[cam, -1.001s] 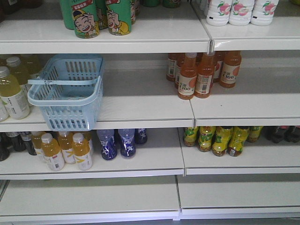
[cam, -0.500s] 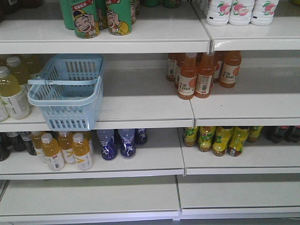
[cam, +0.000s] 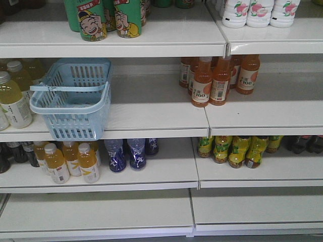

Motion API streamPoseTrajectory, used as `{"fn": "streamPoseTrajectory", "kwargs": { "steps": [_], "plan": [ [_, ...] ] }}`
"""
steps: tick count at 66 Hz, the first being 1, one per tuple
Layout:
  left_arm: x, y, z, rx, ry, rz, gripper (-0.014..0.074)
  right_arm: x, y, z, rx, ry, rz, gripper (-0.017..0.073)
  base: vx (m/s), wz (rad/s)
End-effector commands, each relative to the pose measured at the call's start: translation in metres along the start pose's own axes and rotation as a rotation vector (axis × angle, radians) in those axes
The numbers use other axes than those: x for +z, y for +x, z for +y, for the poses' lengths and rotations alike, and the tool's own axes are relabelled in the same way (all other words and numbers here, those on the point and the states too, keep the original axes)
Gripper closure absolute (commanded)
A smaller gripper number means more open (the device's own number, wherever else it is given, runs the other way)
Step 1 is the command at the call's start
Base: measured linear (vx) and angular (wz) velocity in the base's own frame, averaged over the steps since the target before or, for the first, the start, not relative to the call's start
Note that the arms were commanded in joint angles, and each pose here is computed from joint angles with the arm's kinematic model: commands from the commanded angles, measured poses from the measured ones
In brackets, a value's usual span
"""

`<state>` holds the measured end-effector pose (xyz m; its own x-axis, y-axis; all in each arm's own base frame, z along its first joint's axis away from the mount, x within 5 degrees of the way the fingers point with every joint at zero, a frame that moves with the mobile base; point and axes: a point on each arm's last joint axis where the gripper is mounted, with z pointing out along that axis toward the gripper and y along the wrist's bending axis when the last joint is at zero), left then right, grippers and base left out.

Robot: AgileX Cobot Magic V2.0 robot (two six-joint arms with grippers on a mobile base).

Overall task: Place coke in basket with both arms
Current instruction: 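Lower the left gripper over the light-blue basket handle, then close the left gripper on the basket handle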

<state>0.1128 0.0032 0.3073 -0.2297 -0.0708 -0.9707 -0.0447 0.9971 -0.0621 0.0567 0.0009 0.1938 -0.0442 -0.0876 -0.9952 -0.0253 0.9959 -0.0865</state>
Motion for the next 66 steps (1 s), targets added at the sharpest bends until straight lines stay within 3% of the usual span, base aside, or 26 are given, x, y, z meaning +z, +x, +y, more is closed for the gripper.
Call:
{"fn": "streamPoseTrajectory", "kwargs": {
  "steps": [1, 19, 35, 37, 51, 55, 61, 66],
  "plan": [
    [-0.002, -0.018, -0.002, -0.031, 0.021, -0.105, 0.0351, -0.001, -0.004, 0.0, -0.014, 0.001, -0.082, 0.0568, 0.0, 0.0],
    [-0.001, -0.018, -0.002, -0.03, 0.021, -0.104, 0.01, -0.001, -0.004, 0.0, -0.014, 0.001, -0.082, 0.0568, 0.0, 0.0],
    [-0.004, -0.033, -0.003, -0.034, 0.036, -0.278, 0.0097, -0.001, -0.004, 0.0, -0.014, 0.001, -0.082, 0.0568, 0.0, 0.0],
    [-0.005, -0.034, -0.004, -0.053, 0.04, -0.291, 0.01, -0.001, -0.004, 0.0, -0.014, 0.001, -0.082, 0.0568, 0.0, 0.0],
    [-0.003, -0.037, -0.003, -0.303, 0.075, -0.311, 0.0113, -0.001, -0.004, 0.0, -0.014, 0.001, -0.082, 0.0568, 0.0, 0.0],
    [0.005, -0.036, -0.003, -0.421, 0.082, -0.292, 0.0113, -0.001, -0.004, 0.0, -0.014, 0.001, -0.082, 0.0568, 0.0, 0.0],
    [0.021, -0.031, -0.001, -0.64, 0.08, -0.23, 0.0113, -0.001, -0.004, 0.0, -0.014, 0.001, -0.082, 0.0568, 0.0, 0.0],
    [0.037, -0.025, -0.001, -0.785, 0.06, -0.165, 0.0113, -0.001, -0.004, 0.0, -0.014, 0.001, -0.082, 0.0568, 0.0, 0.0]
  ]
}}
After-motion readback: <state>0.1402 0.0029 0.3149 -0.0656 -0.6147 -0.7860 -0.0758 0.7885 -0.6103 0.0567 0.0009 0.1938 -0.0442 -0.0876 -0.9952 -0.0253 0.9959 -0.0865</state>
